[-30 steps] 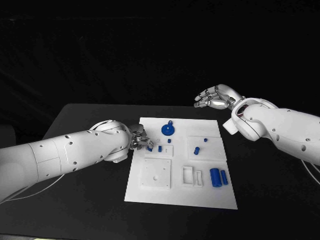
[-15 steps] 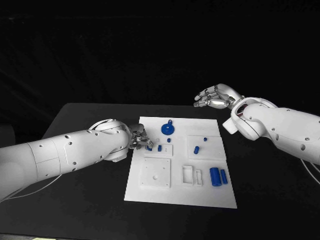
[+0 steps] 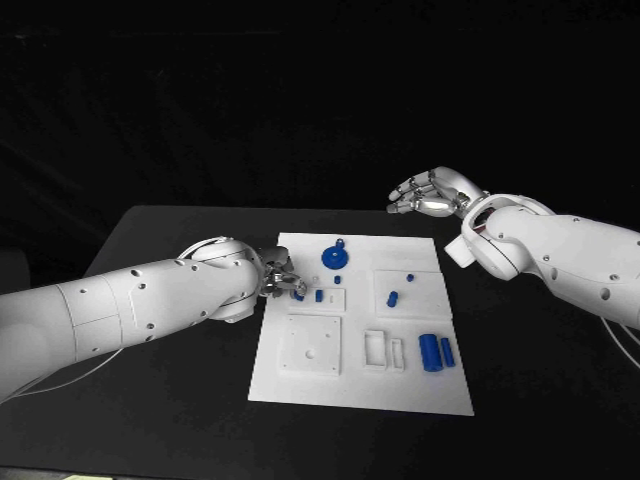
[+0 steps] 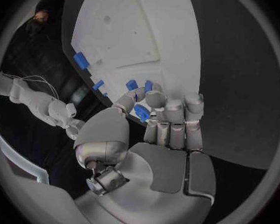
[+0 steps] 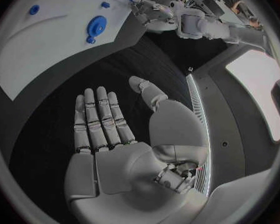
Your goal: Assemble the parts on the task board
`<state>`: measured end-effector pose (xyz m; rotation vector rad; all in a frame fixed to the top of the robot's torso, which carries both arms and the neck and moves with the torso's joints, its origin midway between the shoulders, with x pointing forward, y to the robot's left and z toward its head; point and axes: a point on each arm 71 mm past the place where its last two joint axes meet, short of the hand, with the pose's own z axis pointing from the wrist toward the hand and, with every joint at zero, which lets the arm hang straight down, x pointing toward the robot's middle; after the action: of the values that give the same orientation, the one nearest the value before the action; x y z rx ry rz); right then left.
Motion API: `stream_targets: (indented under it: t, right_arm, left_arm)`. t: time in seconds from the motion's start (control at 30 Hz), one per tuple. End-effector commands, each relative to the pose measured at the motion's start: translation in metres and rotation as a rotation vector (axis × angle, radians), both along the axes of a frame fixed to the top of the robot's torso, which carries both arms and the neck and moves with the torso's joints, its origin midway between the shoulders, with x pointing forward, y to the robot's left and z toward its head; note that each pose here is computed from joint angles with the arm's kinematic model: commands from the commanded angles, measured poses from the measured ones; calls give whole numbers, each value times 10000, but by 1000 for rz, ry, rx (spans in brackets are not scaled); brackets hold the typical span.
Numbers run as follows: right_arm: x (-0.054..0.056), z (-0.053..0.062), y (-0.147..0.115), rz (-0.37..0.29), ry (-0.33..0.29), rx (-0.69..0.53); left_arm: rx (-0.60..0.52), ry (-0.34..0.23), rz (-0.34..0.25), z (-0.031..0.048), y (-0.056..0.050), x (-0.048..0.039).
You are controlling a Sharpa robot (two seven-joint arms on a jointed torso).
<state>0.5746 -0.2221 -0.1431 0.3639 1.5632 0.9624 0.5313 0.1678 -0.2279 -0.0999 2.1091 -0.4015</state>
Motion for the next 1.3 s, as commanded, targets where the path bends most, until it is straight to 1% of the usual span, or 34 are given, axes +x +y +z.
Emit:
stream_targets:
  t: [0.03, 0.33, 0.63, 0.97, 1.3]
  right_arm:
    - [-2, 1, 11, 7, 1, 1]
    - [0, 0, 6, 6, 2, 0]
    - [-1, -1, 9, 7, 2, 1]
    - [-1, -5, 9, 7, 2, 1]
    - [-1, -12, 21, 10, 4, 1]
  left_arm:
    - [31, 50, -40, -89, -57, -57]
    - [52, 68, -65, -100, -90, -81]
    - [59, 68, -77, -99, -121, -97]
    - [68, 66, -78, -99, -121, -95]
    - [69, 56, -77, -94, -140, -75]
